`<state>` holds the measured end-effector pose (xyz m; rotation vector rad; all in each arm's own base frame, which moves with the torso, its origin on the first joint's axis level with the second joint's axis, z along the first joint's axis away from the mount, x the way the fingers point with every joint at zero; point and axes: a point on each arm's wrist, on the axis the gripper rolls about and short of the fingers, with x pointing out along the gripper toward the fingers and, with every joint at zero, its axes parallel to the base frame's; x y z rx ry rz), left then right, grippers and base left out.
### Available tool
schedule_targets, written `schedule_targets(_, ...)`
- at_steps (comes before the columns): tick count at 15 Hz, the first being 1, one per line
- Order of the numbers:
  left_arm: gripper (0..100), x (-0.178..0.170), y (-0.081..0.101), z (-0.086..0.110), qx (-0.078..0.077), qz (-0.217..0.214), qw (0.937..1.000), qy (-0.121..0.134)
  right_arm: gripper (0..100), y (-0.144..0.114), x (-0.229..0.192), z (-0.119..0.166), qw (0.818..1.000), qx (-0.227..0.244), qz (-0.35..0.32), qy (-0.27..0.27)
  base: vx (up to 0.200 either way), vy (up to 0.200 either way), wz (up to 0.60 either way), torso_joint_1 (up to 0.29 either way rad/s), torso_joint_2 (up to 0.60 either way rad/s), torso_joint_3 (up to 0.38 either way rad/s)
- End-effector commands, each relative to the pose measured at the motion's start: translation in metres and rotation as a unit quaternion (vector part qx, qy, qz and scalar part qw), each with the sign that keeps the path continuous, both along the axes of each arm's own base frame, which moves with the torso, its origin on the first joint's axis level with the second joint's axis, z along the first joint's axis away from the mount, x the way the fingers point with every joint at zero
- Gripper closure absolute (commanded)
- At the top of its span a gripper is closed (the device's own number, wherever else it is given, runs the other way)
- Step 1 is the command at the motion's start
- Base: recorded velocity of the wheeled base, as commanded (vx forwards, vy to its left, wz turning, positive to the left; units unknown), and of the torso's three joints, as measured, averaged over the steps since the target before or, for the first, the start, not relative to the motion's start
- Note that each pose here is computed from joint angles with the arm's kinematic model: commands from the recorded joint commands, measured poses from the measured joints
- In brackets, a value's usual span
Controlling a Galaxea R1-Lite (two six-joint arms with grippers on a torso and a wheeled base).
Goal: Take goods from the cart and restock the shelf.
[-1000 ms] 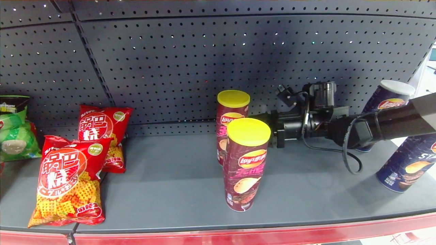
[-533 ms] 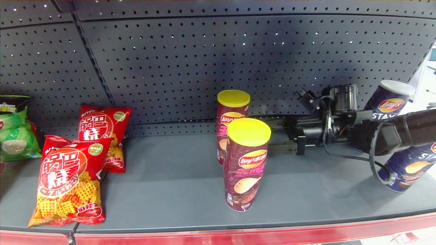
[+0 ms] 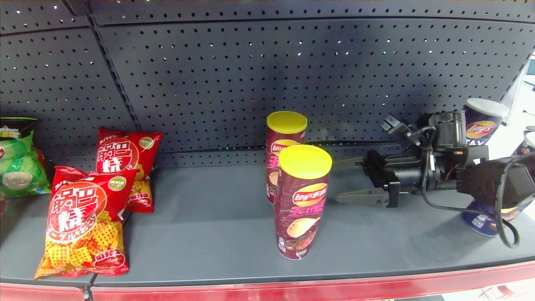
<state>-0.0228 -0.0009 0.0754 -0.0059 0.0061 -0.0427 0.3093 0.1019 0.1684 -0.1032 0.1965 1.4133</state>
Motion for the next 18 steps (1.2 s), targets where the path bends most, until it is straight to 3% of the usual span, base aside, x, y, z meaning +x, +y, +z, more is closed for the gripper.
schedule_targets(1, 0, 0.000, 0.000, 0.000, 0.000, 0.000, 1.0000, 0.000, 0, -0.003, -0.016, 0.007, 1.000, 0.002, 0.003, -0.007, 0.000, 0.000, 0.00, 0.000, 0.00, 0.000)
schedule_targets(12, 0, 0.000, 0.000, 0.000, 0.000, 0.000, 1.0000, 0.000, 0, 0.036, -0.038, 0.011, 0.998, 0.001, 0.069, -0.012, 0.000, 0.000, 0.00, 0.000, 0.00, 0.000)
schedule_targets(18, 0, 0.000, 0.000, 0.000, 0.000, 0.000, 1.0000, 0.000, 0, 0.045, -0.051, 0.001, 0.996, -0.006, 0.090, 0.007, 0.000, 0.000, 0.00, 0.000, 0.00, 0.000)
